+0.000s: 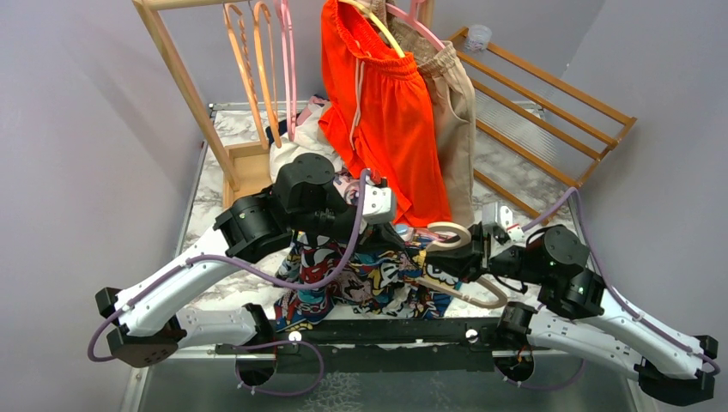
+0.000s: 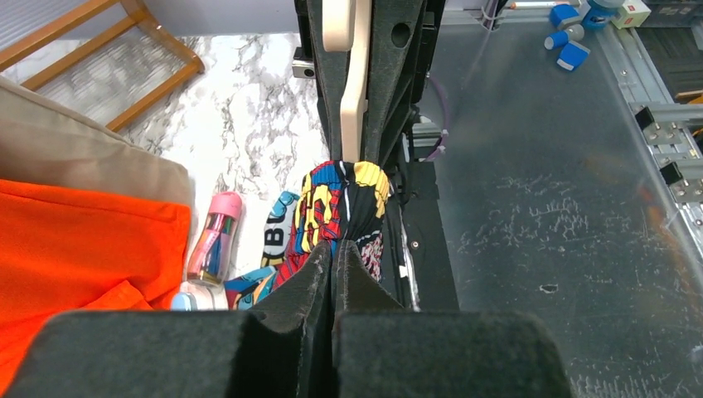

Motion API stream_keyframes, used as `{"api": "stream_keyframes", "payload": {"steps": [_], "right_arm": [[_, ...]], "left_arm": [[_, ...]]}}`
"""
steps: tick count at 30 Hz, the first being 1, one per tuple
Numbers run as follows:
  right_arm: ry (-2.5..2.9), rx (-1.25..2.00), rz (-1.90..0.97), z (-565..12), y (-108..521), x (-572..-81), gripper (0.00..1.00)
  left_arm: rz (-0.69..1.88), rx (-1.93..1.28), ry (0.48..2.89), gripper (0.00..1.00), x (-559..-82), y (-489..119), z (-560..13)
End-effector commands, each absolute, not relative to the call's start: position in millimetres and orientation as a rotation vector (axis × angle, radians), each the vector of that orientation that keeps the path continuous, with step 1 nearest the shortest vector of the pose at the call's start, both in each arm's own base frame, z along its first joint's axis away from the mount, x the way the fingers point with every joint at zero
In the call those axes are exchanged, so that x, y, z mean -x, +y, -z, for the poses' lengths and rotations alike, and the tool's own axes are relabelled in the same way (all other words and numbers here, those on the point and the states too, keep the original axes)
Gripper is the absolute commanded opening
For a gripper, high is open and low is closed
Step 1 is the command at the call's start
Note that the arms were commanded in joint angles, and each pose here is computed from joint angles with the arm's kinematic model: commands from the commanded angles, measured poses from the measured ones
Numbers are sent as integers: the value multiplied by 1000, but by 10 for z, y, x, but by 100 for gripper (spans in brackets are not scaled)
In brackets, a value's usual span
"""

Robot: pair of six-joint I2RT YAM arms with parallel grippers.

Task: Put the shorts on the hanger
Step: Hang the shorts on the hanger.

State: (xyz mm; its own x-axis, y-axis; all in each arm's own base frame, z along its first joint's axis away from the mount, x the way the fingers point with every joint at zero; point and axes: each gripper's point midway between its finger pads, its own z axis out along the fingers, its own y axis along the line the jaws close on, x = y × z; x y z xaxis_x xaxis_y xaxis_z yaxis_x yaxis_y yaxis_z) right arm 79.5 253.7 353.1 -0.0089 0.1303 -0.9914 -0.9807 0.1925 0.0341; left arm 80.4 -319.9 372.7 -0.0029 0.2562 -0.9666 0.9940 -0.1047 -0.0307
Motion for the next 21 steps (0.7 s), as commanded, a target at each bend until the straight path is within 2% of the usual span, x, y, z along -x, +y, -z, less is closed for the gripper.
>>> {"api": "stream_keyframes", "payload": {"steps": [1,11,21], "right_arm": [[1111,922,-1158,-3801,2542,-779,1],[1076,876,-1201,-3895,2539,-759,1],[1019,778,-1304,-3986,2596,-754,1]], "left_arm": [[1179,-1440,1296,0,-803,-3281,-3882],[1222,-1273,1094,0,-743,-3196,-4430],[1347,-1261,1133,0,-710,-3381,-4278]]}}
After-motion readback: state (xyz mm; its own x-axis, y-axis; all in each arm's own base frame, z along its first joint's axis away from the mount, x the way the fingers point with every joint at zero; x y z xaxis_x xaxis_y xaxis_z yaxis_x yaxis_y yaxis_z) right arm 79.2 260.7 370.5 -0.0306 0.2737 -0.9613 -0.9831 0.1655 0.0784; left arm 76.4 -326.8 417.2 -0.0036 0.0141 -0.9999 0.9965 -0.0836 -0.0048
